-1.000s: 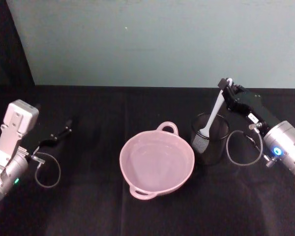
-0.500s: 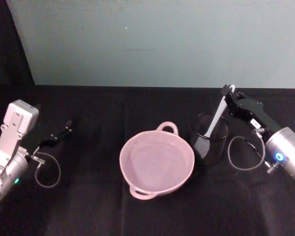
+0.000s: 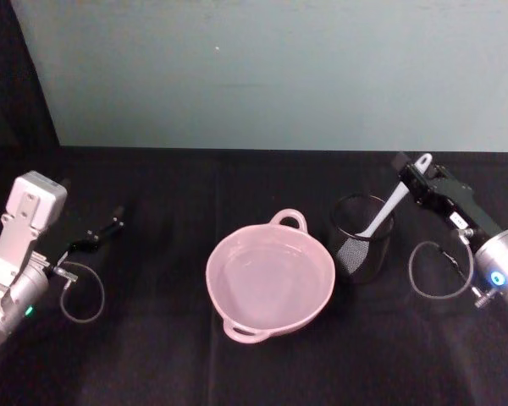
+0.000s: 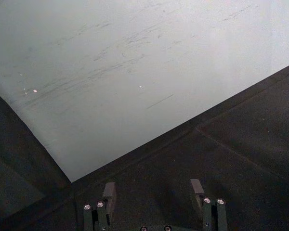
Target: Use the one hand to pick up the spoon and stir the clear water in the bowl.
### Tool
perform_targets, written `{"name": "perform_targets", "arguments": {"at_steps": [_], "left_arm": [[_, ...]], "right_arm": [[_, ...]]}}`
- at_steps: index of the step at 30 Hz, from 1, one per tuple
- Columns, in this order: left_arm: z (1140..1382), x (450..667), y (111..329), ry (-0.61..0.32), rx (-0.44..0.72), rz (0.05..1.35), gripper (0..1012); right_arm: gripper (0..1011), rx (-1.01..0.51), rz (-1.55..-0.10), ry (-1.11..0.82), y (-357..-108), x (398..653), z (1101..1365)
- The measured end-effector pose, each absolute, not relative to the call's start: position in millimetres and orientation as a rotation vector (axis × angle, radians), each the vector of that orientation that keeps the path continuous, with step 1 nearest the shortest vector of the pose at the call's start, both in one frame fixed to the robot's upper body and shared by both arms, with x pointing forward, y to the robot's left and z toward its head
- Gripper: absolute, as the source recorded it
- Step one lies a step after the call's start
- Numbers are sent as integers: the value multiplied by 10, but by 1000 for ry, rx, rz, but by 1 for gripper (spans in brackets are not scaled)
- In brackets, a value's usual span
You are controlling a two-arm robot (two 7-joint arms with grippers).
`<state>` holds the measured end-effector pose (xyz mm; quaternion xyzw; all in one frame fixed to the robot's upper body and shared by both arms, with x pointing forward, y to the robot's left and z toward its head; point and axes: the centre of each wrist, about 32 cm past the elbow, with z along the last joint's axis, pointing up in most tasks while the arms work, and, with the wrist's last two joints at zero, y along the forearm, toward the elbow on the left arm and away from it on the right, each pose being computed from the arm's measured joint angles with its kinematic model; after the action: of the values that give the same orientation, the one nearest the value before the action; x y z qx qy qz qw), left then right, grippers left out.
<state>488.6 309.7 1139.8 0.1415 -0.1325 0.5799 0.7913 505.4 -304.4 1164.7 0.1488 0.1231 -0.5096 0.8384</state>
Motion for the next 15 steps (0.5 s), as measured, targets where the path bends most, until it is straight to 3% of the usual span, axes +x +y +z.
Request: {"name": "perform_targets", "arguments": {"at_steps": [15], "left_arm": [[11398,4886,3097,-285,305,1248,1005]], "right_arm": [[976,300,-1131,298,-3134,4946,11560]]}}
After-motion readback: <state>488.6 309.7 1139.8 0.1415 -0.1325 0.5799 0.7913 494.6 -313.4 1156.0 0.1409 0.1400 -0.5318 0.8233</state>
